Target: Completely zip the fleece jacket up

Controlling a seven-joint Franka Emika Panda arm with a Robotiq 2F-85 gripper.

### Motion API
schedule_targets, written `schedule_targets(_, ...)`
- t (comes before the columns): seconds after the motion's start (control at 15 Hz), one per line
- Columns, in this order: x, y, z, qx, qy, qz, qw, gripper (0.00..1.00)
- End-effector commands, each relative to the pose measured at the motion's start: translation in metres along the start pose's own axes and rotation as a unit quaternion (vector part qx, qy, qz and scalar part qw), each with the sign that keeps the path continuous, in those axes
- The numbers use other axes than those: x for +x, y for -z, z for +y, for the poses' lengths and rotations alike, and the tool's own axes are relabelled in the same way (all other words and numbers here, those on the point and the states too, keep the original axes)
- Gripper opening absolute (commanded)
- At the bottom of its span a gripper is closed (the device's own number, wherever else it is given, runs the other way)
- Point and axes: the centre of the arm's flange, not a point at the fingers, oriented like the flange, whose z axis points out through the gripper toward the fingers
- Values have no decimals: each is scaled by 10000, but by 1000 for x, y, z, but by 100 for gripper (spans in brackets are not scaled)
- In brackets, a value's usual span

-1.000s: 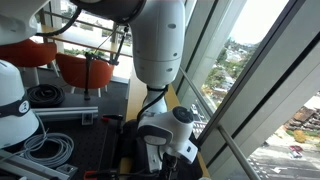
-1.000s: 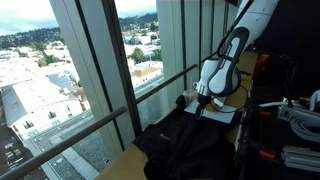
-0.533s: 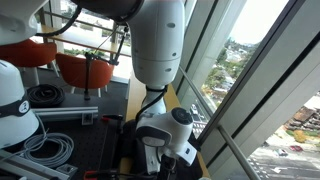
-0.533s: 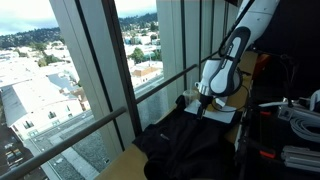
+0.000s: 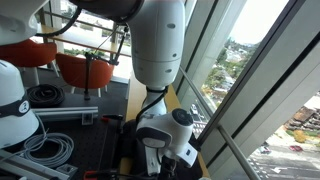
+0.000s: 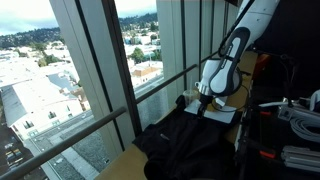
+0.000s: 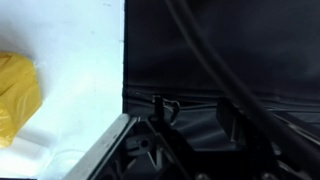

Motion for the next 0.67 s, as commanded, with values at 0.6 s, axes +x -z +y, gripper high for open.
schedule_targets(0.6,6,-8,18,-88,-7,105,9999,1)
